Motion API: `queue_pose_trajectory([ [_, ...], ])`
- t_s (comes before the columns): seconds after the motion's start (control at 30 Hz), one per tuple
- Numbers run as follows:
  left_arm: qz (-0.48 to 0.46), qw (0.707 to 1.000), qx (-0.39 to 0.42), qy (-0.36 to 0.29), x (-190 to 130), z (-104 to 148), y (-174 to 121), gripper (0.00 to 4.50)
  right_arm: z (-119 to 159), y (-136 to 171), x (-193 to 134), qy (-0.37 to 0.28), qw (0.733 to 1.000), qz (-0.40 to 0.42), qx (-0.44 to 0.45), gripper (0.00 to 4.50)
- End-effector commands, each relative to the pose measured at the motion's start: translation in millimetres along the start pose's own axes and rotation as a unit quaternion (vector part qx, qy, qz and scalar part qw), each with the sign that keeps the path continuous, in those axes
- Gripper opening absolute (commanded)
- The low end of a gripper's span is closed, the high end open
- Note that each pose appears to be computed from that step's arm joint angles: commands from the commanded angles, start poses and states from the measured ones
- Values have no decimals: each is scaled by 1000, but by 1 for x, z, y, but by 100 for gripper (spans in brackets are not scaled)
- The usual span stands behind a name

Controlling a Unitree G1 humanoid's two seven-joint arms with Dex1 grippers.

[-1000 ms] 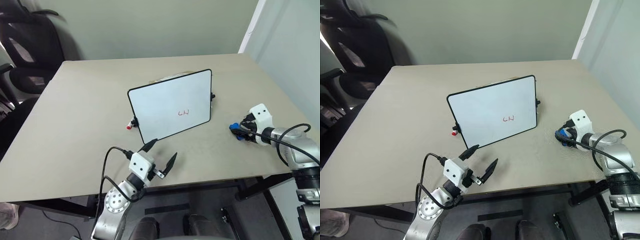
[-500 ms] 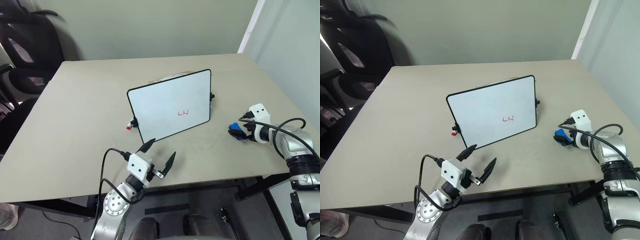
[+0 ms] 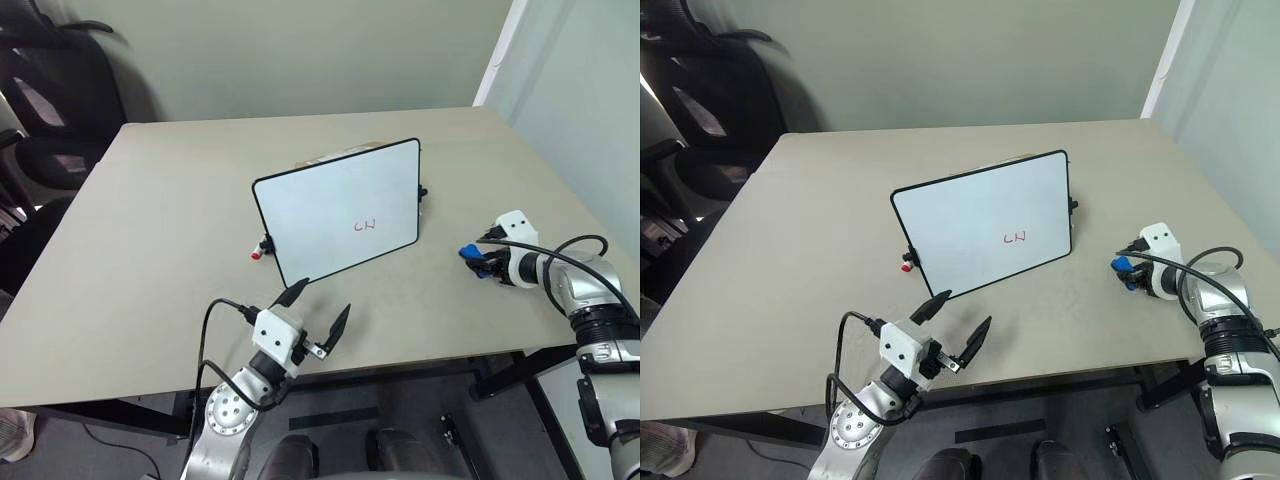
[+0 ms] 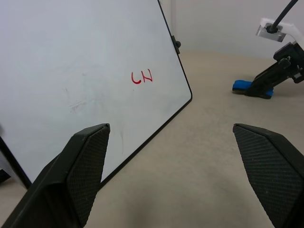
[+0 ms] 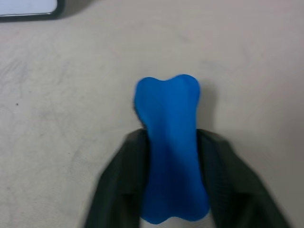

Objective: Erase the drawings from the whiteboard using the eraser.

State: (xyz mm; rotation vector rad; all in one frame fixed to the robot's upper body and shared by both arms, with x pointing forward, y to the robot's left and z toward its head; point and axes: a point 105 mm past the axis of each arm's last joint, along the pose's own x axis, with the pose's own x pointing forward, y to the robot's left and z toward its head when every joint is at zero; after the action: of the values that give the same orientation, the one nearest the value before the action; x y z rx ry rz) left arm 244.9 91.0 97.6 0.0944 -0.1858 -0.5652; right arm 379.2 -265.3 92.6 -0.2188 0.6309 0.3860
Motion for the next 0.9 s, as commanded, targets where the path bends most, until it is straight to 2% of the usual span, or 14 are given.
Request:
queue_pose_trajectory([
  [0.03,2,999,11,-33,-1,18,-1,450,29,1,-23,-52,998,-14,-43,155],
  [0.1,3,999,11,-32,-2,18,-1,450,42,14,-36,-82,995,-3,-61,155],
  [0.2,5,999,11,-32,-4,19,-1,450,69,58,-50,-144,984,50,-95,155],
  [0.27,6,999,11,-31,-4,19,0,450,81,84,-50,-163,977,77,-109,155],
  [0.43,4,999,14,-28,-5,20,1,450,104,127,-34,-184,968,115,-129,155],
  [0.67,5,999,17,-27,-7,21,2,450,124,136,5,-168,973,97,-121,155],
  [0.9,11,999,16,-29,-9,22,1,450,119,144,29,-137,979,93,-120,155],
])
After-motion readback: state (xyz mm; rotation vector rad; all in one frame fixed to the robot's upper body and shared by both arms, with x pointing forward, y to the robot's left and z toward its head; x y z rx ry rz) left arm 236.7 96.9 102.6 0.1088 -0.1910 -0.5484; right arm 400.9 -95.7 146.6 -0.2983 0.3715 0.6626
